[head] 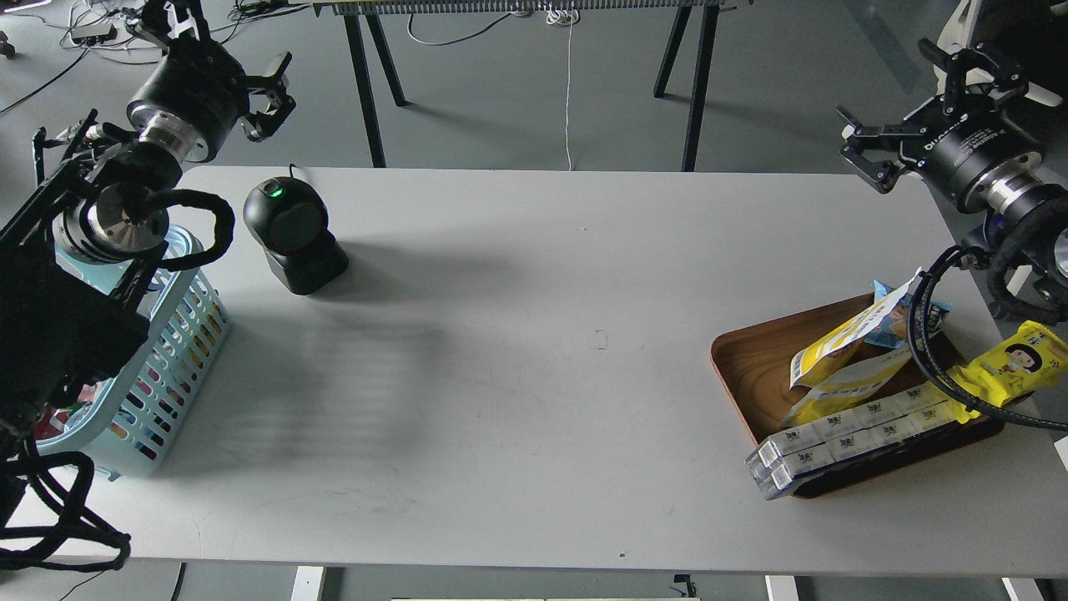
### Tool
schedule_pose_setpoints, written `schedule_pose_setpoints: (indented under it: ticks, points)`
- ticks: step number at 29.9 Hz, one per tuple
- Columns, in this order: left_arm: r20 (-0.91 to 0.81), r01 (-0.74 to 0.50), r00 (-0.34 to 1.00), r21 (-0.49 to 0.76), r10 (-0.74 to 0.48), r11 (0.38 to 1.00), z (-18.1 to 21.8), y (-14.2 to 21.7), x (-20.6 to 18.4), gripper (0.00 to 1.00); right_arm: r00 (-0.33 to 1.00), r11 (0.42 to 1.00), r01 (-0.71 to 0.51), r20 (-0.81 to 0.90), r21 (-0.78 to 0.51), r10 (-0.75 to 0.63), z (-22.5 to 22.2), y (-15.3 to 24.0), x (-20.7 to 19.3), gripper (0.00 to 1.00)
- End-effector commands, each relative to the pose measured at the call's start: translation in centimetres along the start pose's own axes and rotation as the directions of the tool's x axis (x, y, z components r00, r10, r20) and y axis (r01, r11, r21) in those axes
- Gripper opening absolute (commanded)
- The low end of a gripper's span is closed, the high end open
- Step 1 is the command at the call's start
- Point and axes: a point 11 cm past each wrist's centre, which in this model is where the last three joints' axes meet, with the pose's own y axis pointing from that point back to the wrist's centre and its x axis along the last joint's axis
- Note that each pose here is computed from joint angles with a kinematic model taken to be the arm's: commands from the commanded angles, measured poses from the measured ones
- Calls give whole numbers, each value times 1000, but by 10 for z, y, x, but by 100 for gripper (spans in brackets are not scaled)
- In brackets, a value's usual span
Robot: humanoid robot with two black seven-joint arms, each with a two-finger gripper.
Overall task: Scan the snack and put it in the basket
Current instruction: 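Raise the right gripper and move it above the wooden tray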
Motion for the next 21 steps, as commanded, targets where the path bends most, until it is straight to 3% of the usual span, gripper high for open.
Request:
schedule_pose_setpoints:
  ticks: [1, 21]
  points:
    - [2, 4, 1000, -6, -4, 1000, 2, 0, 0, 100, 1000, 1000, 16, -10, -9, -16, 4, -5, -6, 99]
    - [-8, 3, 1000, -33, -4, 999, 8, 1, 1, 100, 999, 1000, 19, -37, -19, -20, 5, -5, -9, 99]
